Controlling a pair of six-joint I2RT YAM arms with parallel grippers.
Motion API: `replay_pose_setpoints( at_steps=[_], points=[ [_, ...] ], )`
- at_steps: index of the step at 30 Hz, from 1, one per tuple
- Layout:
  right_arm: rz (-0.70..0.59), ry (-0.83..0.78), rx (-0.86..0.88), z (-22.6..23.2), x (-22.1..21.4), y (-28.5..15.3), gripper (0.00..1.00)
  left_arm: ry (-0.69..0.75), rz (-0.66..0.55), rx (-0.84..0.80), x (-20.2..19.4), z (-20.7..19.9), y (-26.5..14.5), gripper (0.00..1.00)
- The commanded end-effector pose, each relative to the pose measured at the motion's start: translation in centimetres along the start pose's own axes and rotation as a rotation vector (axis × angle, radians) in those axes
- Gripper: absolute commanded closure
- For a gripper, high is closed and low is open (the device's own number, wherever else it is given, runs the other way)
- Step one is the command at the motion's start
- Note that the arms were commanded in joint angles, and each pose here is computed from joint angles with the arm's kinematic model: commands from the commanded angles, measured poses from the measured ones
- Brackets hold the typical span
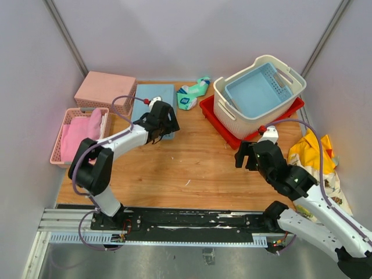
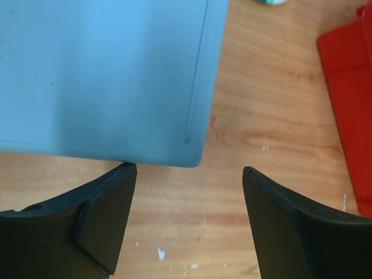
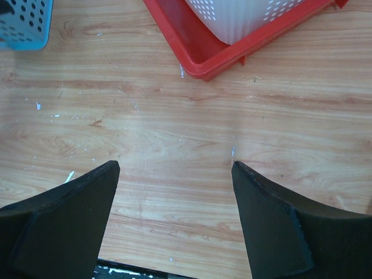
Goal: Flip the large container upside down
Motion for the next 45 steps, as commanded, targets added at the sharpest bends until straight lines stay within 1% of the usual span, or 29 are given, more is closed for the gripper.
replay_pose_setpoints(
  at_steps=[1,3,5,8,11,14,17,19,23,26,29,32,36,40,45],
  points=[
    [-0.008,0.015,-0.062,-1.2,-0.1,-0.8,0.19,0.119,-0.037,-0.032,2.2,-1.8,2.4,0.21],
    [-0.015,0.015,-0.080,-1.4,-0.1,-0.9,0.19,0.151,-0.032,-0.015,2.4,-1.9,3.4,0.20],
    [-0.013,0.014,-0.084,-1.5,-0.1,-1.1,0.19,0.161,-0.033,-0.013,3.0,-2.1,3.5,0.19],
    [-0.012,0.013,-0.097,-1.8,-0.1,-1.4,0.19,0.159,-0.049,-0.026,3.7,-2.3,3.1,0.18],
    [-0.017,0.013,-0.101,-1.9,-0.2,-1.4,0.19,0.176,-0.057,-0.005,4.6,-2.3,2.7,0.18],
    [-0.017,0.012,-0.102,-1.8,-0.1,-1.4,0.19,0.181,-0.026,0.019,5.1,-1.5,3.1,0.18],
    [-0.019,0.012,-0.104,-2.0,0.0,-1.6,0.20,0.166,0.036,0.061,4.4,0.3,2.8,0.18],
    [-0.026,0.022,-0.119,-2.3,-0.1,-1.9,0.20,0.153,0.052,0.023,3.4,1.1,1.8,0.18],
    [-0.041,0.022,-0.118,-2.3,-0.4,-1.7,0.20,0.129,0.020,0.048,2.9,2.8,0.0,0.12],
    [-0.028,0.016,-0.113,-2.1,-0.3,-1.5,0.20,0.136,-0.009,0.032,2.7,3.6,-0.9,0.08],
    [-0.024,0.021,-0.106,-1.9,-0.3,-1.2,0.20,0.158,-0.039,0.079,3.2,4.2,-0.5,0.09],
    [-0.021,0.021,-0.092,-1.7,-0.3,-1.2,0.20,0.206,-0.069,0.127,4.2,4.5,0.9,0.10],
    [-0.024,0.027,-0.102,-2.1,-0.3,-1.9,0.21,0.254,-0.081,0.116,6.0,3.5,3.1,0.11],
    [-0.044,0.025,-0.135,-3.1,-0.6,-2.8,0.20,0.287,-0.062,0.026,7.2,0.9,4.5,0.08],
    [-0.072,0.005,-0.179,-4.2,0.0,-4.3,0.20,0.342,-0.064,0.014,8.7,-1.0,5.9,0.07]
  ],
)
Point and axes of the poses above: each gripper's point midway between its finger pads, its own y axis out along the fingers, its own z axis along the line the jaws close on, x = y × z, the point moved 8 cm from there along -y, back along the fingers, and after that the axes turned 14 degrees about -y, right-handed, at the moved point
